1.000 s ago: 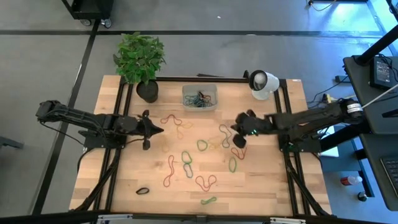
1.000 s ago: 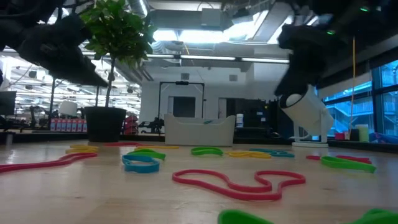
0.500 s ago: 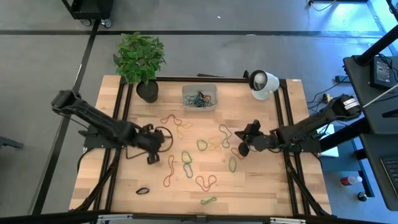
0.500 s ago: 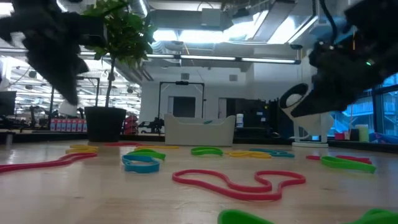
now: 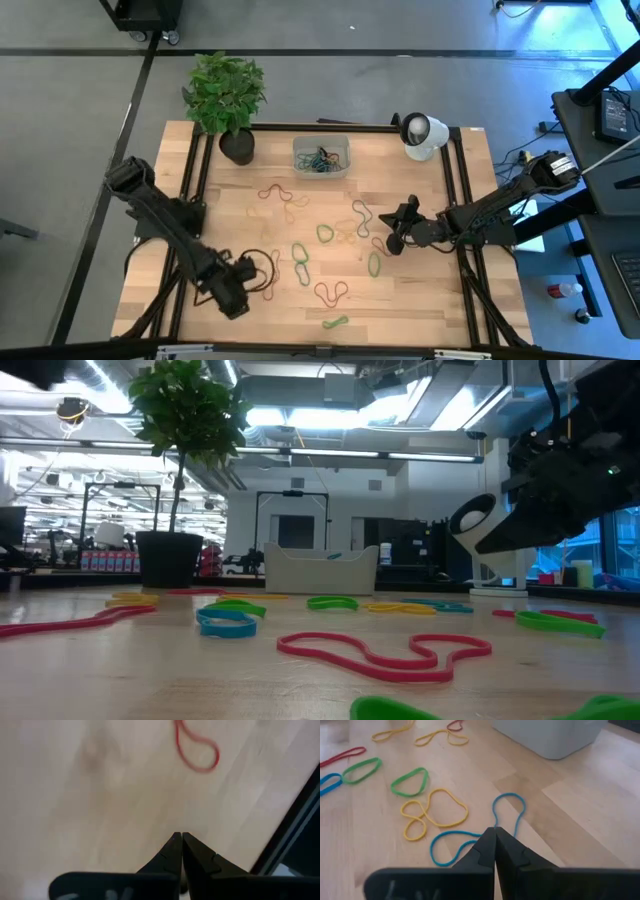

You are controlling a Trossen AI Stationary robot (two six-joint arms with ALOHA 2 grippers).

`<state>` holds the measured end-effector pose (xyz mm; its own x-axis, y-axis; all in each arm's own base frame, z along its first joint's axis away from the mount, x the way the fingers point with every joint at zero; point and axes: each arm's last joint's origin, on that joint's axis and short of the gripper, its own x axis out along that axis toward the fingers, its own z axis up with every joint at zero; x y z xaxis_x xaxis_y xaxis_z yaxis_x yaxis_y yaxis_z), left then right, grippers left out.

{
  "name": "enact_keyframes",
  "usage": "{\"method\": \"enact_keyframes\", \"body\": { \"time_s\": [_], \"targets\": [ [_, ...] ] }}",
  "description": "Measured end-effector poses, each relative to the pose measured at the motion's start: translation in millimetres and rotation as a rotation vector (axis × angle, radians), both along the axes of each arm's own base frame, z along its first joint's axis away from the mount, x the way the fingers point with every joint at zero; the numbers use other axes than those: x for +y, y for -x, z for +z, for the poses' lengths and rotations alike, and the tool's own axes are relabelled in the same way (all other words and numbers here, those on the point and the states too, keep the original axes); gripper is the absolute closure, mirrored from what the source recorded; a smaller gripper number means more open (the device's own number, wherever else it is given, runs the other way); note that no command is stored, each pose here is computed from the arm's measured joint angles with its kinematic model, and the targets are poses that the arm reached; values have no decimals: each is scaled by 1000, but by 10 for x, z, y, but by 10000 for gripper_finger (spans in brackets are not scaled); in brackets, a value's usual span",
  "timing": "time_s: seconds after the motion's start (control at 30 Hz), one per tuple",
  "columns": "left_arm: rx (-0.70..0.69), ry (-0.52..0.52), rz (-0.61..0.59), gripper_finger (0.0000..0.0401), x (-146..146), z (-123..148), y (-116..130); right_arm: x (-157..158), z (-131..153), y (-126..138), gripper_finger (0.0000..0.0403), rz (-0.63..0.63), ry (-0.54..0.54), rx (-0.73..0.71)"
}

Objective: Pick and place rubber bands into bin
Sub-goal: Put the black rubber band into the gray bin

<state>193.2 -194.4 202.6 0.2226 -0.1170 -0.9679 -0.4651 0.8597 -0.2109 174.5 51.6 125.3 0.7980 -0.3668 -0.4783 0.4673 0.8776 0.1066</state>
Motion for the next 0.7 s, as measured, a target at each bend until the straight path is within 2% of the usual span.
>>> {"method": "enact_keyframes", "body": {
  "time_s": [0.23,0.47,0.7],
  "targets": [
    [38,-4,75,351,-251,-128,205,3,9,-7,396,0,-5,-11],
    [103,-61,52,313,-433,-409,290,9,32,-23,396,22,19,-23],
    [141,-75,61,316,-500,-560,305,23,85,-57,396,51,47,-65]
  ]
}}
